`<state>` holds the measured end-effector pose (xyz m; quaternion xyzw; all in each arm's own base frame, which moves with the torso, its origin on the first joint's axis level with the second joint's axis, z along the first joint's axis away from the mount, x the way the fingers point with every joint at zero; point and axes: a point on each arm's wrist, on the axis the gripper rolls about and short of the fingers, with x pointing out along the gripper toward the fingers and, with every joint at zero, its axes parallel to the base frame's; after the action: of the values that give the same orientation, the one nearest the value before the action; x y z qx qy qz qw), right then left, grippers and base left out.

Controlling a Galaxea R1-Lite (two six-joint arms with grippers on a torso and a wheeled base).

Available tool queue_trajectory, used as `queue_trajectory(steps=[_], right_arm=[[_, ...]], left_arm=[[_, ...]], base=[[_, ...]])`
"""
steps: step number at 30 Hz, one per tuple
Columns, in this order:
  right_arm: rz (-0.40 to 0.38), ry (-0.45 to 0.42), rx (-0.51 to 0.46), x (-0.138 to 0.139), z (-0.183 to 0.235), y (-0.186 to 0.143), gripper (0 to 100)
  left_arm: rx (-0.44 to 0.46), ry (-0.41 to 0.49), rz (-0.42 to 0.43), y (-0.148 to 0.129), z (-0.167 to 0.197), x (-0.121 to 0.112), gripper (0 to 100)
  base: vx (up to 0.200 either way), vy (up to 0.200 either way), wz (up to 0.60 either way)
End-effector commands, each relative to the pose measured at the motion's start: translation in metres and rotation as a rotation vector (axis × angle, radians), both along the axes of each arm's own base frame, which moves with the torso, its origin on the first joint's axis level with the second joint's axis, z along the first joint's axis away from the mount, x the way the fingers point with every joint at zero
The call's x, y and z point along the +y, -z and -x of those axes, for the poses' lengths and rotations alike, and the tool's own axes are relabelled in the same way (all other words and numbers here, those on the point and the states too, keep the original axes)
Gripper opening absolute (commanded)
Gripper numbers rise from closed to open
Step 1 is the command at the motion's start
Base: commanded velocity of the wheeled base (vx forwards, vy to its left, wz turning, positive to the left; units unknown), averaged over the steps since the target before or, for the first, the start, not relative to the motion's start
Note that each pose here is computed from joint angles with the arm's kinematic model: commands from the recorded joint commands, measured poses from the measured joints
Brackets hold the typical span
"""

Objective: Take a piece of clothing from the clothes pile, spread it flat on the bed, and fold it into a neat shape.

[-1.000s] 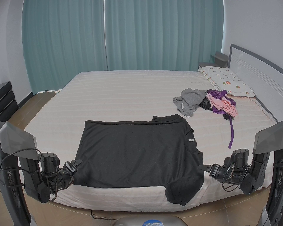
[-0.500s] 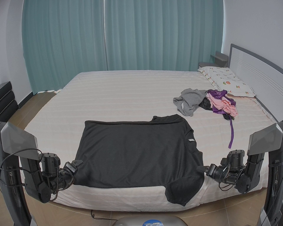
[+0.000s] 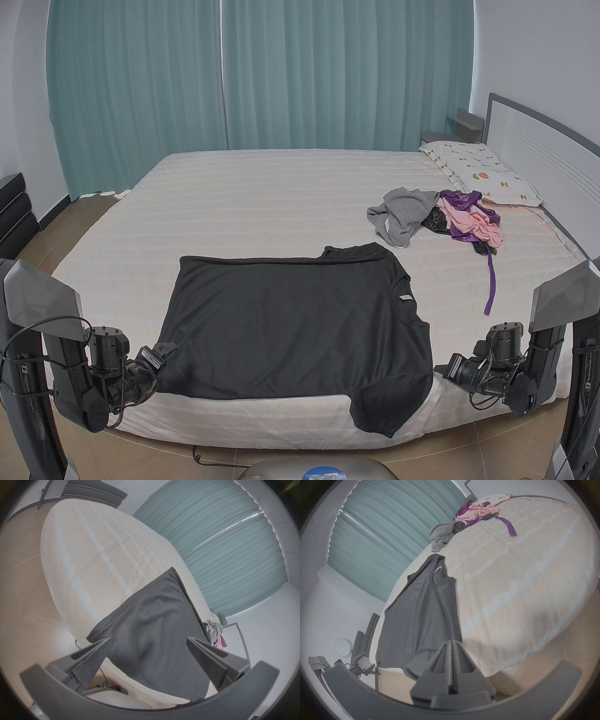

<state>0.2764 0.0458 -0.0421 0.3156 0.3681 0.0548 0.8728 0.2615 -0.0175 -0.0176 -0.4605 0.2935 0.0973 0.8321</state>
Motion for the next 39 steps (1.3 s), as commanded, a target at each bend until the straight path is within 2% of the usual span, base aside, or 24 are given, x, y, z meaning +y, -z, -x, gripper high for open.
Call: queue_trajectory(steps=[1, 9, 14, 15, 21, 31, 39], right_arm=[[0.002, 0.009, -0.003, -0.004, 0.007, -0.008, 0], [0.032, -0.001, 0.017, -0.009, 0.016, -0.007, 0], [0.024, 0.0, -0.011, -0.011, 0.01, -0.008, 0], [0.012, -0.01, -0.029, -0.01, 0.007, -0.009, 100], [-0.028, -0.063, -0.066, 0.0, -0.008, -0.007, 100], [-0.087, -0.029, -0.094, 0.002, -0.022, 0.0, 100], [-0.086, -0.038, -0.091, 0.006, -0.022, 0.015, 100]], left_arm=[[0.01, 0.008, -0.01, 0.003, 0.001, -0.001, 100], [0.014, 0.014, -0.016, 0.003, 0.002, -0.001, 100], [0.014, 0.011, -0.015, 0.003, 0.002, -0.001, 100], [0.014, 0.013, -0.015, 0.003, 0.002, -0.001, 100], [0.011, 0.011, -0.015, 0.003, 0.001, -0.001, 100], [0.007, 0.013, -0.015, 0.004, -0.001, -0.001, 100], [0.007, 0.011, -0.015, 0.004, -0.001, -0.001, 100]], base=[[0.0, 0.0, 0.0], [0.0, 0.0, 0.0], [0.0, 0.0, 0.0], [0.0, 0.0, 0.0], [0.0, 0.0, 0.0], [0.0, 0.0, 0.0], [0.0, 0.0, 0.0]])
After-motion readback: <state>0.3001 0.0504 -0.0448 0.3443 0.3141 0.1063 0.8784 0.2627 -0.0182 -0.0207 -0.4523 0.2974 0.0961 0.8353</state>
